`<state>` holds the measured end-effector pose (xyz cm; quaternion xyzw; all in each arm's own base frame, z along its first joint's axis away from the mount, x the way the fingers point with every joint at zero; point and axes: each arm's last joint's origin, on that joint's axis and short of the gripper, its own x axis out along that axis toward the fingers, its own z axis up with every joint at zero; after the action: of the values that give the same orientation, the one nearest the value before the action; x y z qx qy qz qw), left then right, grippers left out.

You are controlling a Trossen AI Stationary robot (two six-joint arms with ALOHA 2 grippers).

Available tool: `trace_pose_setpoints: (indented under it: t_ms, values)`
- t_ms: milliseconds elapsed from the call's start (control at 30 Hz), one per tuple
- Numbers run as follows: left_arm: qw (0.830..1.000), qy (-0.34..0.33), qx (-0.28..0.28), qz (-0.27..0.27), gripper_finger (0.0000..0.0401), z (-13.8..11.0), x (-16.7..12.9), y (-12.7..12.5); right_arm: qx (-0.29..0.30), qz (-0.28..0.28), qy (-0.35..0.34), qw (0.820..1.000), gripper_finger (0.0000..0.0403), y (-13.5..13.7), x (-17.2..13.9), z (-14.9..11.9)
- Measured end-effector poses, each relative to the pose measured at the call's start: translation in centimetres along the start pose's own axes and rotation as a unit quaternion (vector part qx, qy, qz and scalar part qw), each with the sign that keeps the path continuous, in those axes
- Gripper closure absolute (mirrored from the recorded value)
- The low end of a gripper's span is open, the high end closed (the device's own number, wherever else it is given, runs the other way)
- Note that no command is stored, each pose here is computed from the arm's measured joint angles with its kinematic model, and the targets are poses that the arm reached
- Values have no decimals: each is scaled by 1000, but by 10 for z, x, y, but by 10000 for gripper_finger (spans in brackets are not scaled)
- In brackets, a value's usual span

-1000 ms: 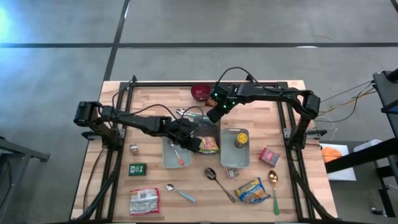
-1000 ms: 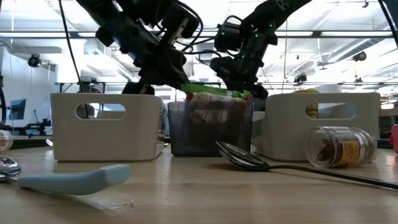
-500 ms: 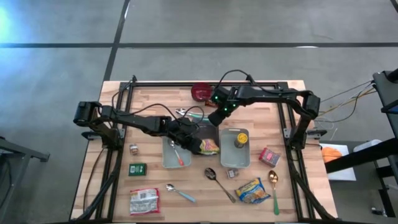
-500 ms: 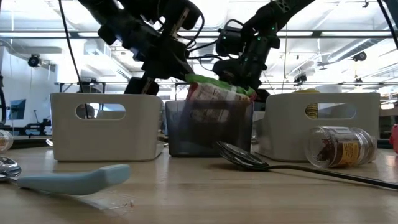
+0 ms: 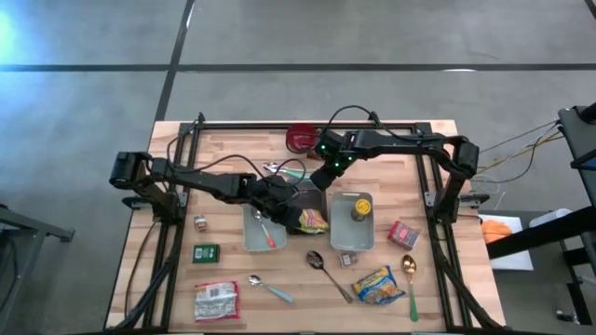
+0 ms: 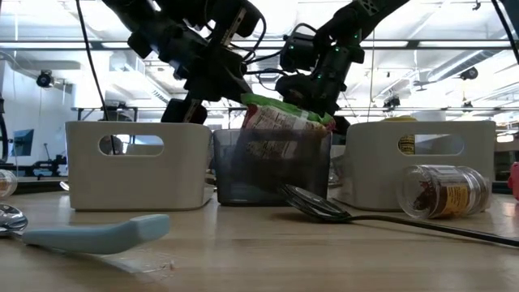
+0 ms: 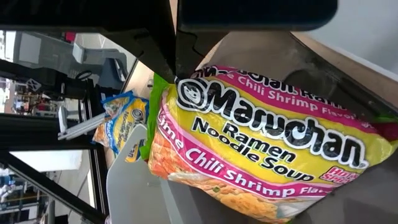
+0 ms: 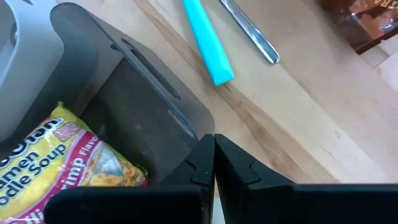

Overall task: Pick & Place Food Item
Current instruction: Put the green noodle pack into the black bin, then put the black seasoning can into the right gray bin

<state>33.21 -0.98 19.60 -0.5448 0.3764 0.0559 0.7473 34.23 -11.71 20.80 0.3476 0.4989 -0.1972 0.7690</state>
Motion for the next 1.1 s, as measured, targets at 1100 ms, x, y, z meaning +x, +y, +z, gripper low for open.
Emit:
trace_pose_setpoints:
  t_ms: [1100]
  values:
    - [998,50,-24,7,245,-2,-2,5,-10,11,9,1000,395,5,1,-3]
